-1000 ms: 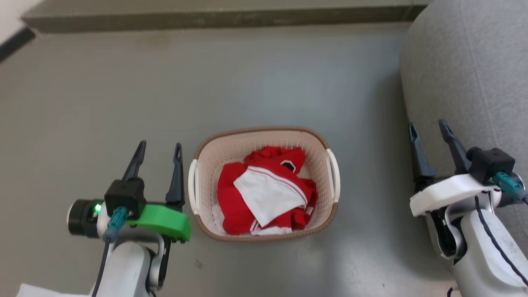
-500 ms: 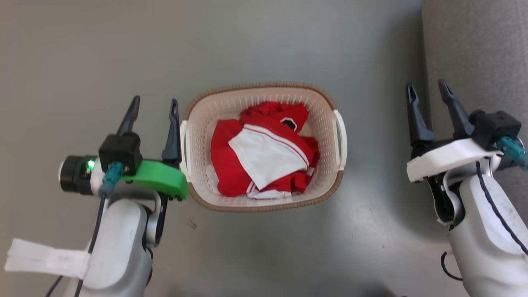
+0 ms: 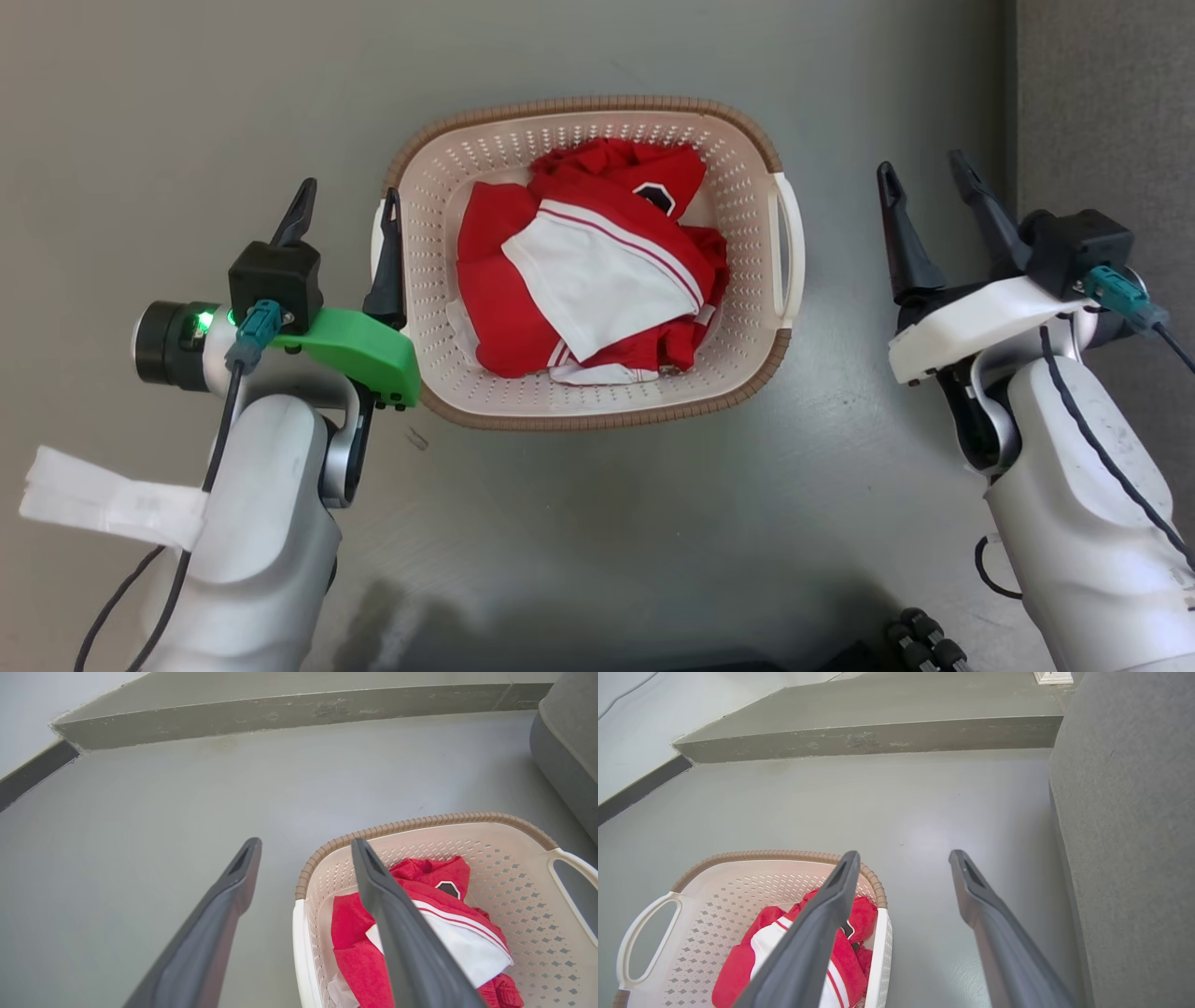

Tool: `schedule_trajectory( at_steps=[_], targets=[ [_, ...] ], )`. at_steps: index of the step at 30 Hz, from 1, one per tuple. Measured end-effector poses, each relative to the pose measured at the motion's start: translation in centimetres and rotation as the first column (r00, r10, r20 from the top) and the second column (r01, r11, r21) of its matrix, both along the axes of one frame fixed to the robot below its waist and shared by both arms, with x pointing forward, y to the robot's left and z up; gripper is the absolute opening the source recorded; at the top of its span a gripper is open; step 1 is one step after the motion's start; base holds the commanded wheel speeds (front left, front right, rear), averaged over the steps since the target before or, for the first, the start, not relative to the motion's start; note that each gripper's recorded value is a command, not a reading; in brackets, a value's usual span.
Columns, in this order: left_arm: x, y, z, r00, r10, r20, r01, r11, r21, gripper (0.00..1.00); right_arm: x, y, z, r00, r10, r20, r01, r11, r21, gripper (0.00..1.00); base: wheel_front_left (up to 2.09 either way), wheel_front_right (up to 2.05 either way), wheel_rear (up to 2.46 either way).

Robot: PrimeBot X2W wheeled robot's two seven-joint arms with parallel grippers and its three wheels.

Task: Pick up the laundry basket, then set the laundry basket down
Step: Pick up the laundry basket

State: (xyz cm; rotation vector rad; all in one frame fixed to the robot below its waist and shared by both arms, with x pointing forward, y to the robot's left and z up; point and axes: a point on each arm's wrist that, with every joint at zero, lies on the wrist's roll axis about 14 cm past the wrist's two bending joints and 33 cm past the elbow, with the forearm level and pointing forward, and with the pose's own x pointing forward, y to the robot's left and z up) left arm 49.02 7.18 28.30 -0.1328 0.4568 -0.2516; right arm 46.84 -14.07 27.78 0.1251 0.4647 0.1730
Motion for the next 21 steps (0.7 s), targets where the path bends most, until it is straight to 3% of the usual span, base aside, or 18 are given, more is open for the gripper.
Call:
schedule_trajectory(
  at_steps=[21],
  targets=[
    [0.1,-1.8,-6.0,0.979,-0.114,-0.167,0.117,0.993,0.008,1.0,-0.4,2.7,-4.2,0.992,0.066,-0.111,-0.063,0.997,0.036,1.0,0.0,0.0,0.0]
  ],
)
